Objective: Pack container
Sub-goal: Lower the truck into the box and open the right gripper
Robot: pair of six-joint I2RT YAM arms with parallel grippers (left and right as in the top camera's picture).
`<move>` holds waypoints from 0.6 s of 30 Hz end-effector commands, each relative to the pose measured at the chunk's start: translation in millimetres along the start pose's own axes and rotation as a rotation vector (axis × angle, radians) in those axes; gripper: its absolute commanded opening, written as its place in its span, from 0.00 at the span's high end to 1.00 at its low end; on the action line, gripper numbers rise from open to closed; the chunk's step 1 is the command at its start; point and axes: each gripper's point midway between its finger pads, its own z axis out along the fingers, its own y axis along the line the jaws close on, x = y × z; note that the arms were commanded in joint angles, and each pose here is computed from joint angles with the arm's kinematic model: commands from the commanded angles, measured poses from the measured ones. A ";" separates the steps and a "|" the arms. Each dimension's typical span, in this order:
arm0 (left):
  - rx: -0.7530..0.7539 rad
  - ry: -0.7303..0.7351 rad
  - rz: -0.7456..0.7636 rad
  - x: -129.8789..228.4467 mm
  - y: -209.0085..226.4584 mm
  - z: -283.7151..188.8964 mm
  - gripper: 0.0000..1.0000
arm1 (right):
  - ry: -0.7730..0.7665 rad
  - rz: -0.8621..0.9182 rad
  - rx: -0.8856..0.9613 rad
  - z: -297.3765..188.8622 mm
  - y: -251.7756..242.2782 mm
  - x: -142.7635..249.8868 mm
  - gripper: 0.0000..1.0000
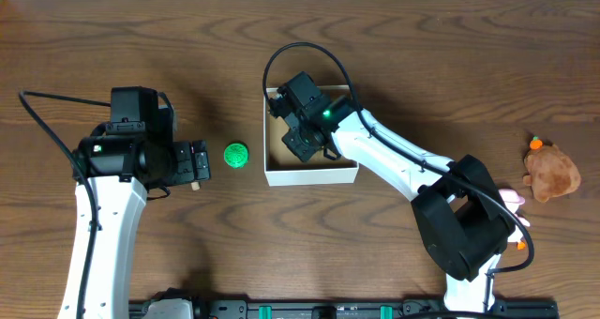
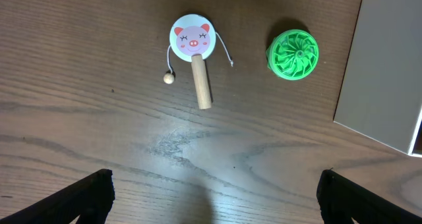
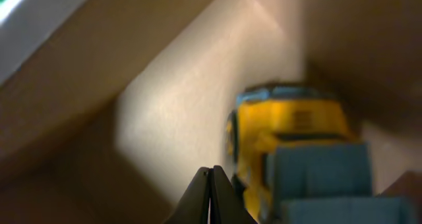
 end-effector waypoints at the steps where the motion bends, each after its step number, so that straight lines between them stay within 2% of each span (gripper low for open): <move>1: 0.000 -0.009 -0.005 -4.0 0.5 -2.6 0.02 | -0.024 0.029 0.112 -1.0 -16.2 -6.7 0.94; 5: 0.000 -0.009 -0.005 -3.9 0.5 -2.6 0.02 | -0.056 0.106 0.200 -3.7 -32.9 -12.9 0.89; 18: 0.000 -0.009 -0.005 -3.9 0.5 -2.6 0.02 | -0.057 0.322 0.253 -5.6 -48.0 -5.6 0.91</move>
